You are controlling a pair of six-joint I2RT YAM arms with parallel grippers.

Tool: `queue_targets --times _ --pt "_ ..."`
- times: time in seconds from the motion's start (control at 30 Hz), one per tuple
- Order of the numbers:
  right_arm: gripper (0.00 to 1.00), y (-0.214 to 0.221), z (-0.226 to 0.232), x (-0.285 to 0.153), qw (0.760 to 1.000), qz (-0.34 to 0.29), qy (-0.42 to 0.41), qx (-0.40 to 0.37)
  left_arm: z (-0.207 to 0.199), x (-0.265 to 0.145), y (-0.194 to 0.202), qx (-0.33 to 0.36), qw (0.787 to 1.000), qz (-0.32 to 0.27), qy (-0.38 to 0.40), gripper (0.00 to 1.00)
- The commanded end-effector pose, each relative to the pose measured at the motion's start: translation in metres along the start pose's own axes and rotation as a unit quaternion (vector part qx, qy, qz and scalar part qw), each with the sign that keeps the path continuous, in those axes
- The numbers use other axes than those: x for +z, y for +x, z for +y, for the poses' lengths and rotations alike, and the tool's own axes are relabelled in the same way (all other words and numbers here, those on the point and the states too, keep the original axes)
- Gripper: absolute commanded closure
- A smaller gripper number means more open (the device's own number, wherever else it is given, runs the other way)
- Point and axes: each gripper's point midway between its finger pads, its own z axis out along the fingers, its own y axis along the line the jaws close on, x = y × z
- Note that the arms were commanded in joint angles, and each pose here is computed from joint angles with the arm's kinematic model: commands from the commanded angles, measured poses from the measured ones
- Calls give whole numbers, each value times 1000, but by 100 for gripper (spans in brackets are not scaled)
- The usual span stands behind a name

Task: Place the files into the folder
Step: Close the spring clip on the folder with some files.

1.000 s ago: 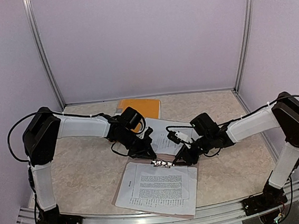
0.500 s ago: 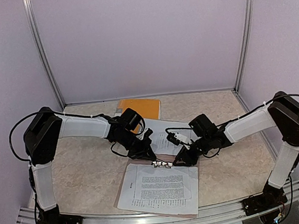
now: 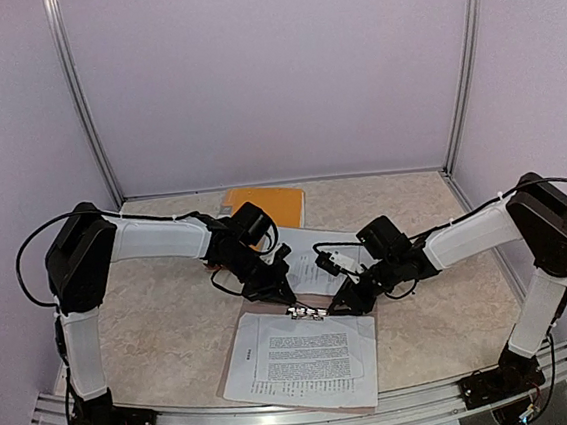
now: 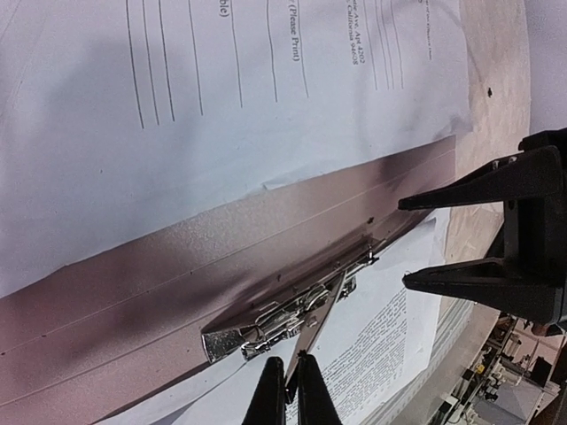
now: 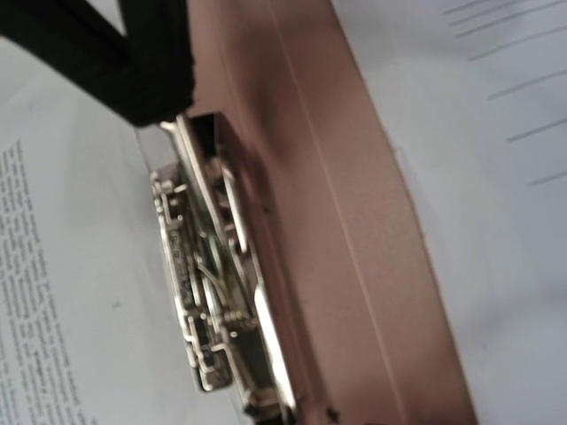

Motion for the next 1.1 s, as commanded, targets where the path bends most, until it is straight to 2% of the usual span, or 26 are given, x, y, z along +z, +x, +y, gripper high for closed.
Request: queue_targets --times 0.0,0.33,0.77,1.07 --pt "63 0 -4 0 1000 3 6 4 100 27 78 -67 974 121 -178 100" --pt "63 1 -3 6 1000 5 -5 6 127 50 102 -81 963 156 -205 100" --pt "62 4 6 31 999 31 -21 -29 149 49 123 -86 948 187 -243 100" --pt "62 26 12 35 996 65 -25 -52 162 53 123 -87 952 175 -233 100"
